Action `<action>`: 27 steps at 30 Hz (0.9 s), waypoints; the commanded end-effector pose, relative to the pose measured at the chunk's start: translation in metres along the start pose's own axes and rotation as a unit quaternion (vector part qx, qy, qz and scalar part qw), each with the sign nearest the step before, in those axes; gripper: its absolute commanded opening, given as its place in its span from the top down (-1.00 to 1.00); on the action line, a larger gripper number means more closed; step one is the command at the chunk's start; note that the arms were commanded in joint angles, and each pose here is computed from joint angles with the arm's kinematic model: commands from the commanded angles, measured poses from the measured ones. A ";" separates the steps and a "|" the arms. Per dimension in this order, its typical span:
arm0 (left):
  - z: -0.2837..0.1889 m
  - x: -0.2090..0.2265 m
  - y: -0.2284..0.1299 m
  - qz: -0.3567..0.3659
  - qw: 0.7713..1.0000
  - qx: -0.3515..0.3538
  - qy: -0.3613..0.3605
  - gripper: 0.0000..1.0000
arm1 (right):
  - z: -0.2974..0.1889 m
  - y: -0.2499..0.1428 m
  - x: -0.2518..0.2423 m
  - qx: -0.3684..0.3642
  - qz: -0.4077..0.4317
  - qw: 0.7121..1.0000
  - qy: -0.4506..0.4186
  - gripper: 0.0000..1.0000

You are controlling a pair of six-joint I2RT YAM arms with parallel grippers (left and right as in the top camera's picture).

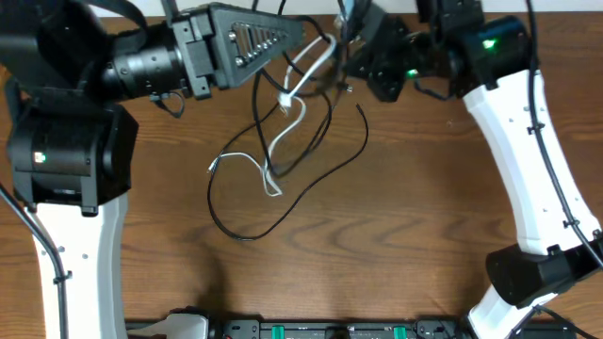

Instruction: Untangle cables

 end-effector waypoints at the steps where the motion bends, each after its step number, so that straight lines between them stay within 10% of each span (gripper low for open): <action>1: -0.010 -0.018 -0.001 0.016 1.000 0.003 -0.013 0.85 | -0.006 -0.010 -0.022 0.007 0.016 1.000 -0.023 0.98; 27: -0.107 -0.027 0.053 0.068 0.991 -0.086 0.076 0.85 | -0.079 -0.095 -0.128 0.087 0.129 0.969 -0.189 0.98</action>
Point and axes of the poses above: each gripper's point midway between its finger pads, its own z axis out along the fingers, its own x axis along the line the jaws close on, y = z × x, the point moved 1 cm from there along -z, back along the fingers, and after that the axes turned 4 degrees about z, right-handed, at the moved point
